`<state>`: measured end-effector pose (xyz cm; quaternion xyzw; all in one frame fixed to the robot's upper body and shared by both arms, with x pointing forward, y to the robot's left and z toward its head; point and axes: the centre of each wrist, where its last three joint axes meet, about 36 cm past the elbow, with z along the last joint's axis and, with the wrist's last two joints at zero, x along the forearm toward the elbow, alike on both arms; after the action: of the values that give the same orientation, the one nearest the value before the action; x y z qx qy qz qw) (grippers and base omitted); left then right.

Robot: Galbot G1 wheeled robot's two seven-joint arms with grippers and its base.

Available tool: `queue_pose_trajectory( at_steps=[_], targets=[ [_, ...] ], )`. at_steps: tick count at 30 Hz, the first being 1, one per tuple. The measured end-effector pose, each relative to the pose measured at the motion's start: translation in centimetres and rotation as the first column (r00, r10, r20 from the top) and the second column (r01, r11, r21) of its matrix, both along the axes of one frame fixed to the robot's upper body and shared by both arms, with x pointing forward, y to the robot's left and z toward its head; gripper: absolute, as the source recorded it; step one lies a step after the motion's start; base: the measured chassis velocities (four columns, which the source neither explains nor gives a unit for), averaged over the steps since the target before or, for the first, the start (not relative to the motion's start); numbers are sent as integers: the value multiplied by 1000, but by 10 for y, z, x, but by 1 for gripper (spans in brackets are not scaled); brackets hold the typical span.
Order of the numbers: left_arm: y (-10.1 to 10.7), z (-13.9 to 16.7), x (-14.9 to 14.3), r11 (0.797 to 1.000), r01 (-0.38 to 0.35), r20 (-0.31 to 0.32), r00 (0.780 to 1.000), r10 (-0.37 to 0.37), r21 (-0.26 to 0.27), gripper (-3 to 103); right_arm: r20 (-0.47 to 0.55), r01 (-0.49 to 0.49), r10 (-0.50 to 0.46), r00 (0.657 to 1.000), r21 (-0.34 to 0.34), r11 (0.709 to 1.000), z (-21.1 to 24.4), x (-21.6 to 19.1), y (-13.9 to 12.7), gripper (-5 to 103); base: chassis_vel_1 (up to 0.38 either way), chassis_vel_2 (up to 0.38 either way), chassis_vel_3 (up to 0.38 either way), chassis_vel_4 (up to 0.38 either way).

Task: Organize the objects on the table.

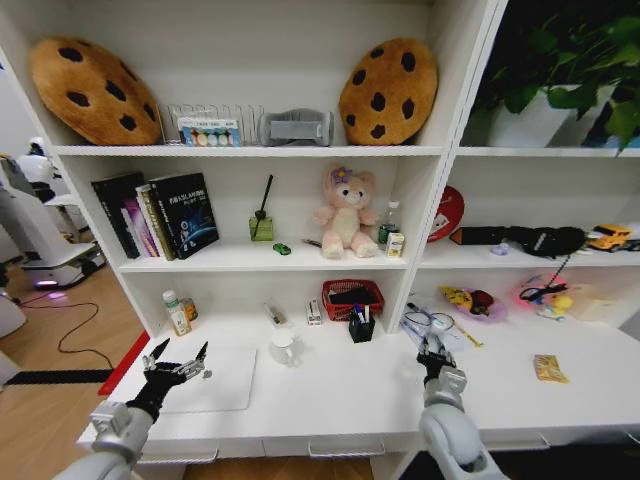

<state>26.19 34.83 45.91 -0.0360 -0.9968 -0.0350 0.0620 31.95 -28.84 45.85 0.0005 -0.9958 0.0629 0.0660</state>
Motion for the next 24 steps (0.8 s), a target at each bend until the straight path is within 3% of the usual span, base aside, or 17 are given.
queue_pose_trajectory(
  at_steps=[1, 3, 6, 7, 10, 17, 24],
  targets=[
    [0, 0, 0, 1000, 0, 0, 1000, 0, 0, 100, 0, 0, 0, 1000, 0, 1000, 0, 0, 0, 25, 0, 0, 0, 0],
    [0, 0, 0, 1000, 0, 0, 1000, 0, 0, 100, -7, -158, 158, 987, -70, 985, 15, 3, -19, 25, 0, 0, 0, 0],
    [0, 0, 0, 1000, 0, 0, 1000, 0, 0, 100, -35, -230, 228, 973, -97, 968, 28, 4, -26, 25, 0, 0, 0, 0],
    [0, 0, 0, 1000, 0, 0, 1000, 0, 0, 100, -35, -230, 228, 973, -97, 968, 28, 4, -26, 25, 0, 0, 0, 0],
    [0, 0, 0, 1000, 0, 0, 1000, 0, 0, 100, -75, -203, 202, 976, 1, 979, 41, -15, -6, 25, 0, 0, 0, 0],
    [0, 0, 0, 1000, 0, 0, 1000, 0, 0, 100, -105, -152, 154, 982, 33, 988, 46, -46, 11, 25, 0, 0, 0, 0],
    [0, 0, 0, 1000, 0, 0, 1000, 0, 0, 100, -98, -134, 137, 986, 44, 990, 44, -48, 23, 25, 20, -23, -16, 18]
  ],
)
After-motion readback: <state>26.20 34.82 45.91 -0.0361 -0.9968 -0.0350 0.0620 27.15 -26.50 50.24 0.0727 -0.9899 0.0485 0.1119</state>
